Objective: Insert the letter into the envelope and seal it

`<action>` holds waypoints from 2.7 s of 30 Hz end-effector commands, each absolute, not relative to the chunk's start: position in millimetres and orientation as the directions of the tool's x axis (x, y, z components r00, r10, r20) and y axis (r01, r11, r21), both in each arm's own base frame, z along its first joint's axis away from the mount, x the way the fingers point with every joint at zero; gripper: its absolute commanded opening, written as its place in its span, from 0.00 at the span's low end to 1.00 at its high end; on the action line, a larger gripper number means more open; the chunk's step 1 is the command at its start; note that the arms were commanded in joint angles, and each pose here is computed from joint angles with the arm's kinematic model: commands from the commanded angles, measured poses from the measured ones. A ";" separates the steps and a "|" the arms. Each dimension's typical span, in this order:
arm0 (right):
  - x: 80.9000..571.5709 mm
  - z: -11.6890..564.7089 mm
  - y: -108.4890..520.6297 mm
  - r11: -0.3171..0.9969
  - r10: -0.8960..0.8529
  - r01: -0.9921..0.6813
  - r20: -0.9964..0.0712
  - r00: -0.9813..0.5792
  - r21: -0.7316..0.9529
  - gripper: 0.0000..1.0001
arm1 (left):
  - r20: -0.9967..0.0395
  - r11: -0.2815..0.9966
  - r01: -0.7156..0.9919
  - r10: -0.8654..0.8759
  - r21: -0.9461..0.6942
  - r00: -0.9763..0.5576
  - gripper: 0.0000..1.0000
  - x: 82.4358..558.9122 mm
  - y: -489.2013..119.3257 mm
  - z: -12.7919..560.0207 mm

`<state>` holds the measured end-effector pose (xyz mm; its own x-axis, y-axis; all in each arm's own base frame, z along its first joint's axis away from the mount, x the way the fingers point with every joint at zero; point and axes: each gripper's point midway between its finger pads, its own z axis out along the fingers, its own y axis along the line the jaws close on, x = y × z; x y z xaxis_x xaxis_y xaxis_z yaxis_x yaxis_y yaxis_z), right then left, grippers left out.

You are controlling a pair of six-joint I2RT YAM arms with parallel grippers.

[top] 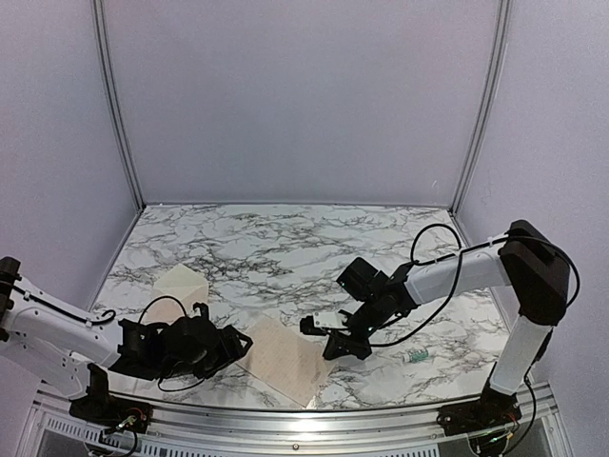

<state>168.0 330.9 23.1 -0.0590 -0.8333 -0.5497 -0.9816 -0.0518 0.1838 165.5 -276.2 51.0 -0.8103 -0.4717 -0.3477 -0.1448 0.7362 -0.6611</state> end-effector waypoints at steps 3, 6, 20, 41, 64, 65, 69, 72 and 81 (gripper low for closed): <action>172.2 5.2 331.0 -0.010 -0.857 -0.980 -0.506 -0.095 0.201 0.00 | -0.255 0.699 -0.225 -0.511 -0.678 -0.821 0.82 163.6 -281.3 41.9; 173.5 -0.1 328.6 0.003 -0.867 -0.980 -0.488 -0.103 0.200 0.00 | -0.243 0.702 -0.241 -0.515 -0.670 -0.822 0.82 164.1 -281.1 37.6; 171.1 -7.0 327.8 0.018 -0.875 -0.973 -0.468 -0.128 0.231 0.00 | -0.348 0.705 -0.138 -0.499 -0.696 -0.793 0.87 190.3 -298.0 55.3; 192.9 0.1 323.0 0.114 -0.846 -0.962 -0.483 -0.224 0.247 0.00 | -0.443 0.570 0.050 -0.577 -0.820 -0.686 0.91 221.5 -315.9 105.9; 224.4 54.3 310.2 0.141 -0.831 -0.990 -0.545 -0.109 -0.016 0.20 | -0.551 0.696 0.049 -0.521 -0.716 -0.652 0.90 246.3 -270.0 106.2; 222.6 56.7 312.0 0.130 -0.831 -0.991 -0.549 -0.095 -0.025 0.20 | -0.571 0.717 0.065 -0.492 -0.694 -0.658 0.90 249.7 -268.2 106.0; 207.2 56.0 323.4 0.079 -0.831 -0.997 -0.553 -0.056 -0.018 0.15 | -0.602 0.776 0.114 -0.378 -0.621 -0.703 0.90 260.0 -270.6 98.7; 196.4 49.0 332.6 0.051 -0.834 -0.999 -0.550 -0.050 0.013 0.12 | -0.590 0.800 0.136 -0.304 -0.584 -0.748 0.89 267.0 -277.3 88.1; 190.8 19.6 335.0 0.046 -0.858 -0.997 -0.510 -0.068 0.055 0.07 | -0.530 0.810 0.160 -0.207 -0.564 -0.822 0.89 296.7 -301.4 60.5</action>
<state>189.4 329.9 23.9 -0.0598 -0.8613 -0.5046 -0.9980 0.0407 0.0489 293.1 -289.3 72.5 -0.7725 -0.3003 -0.5594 0.1105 0.8040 -0.5842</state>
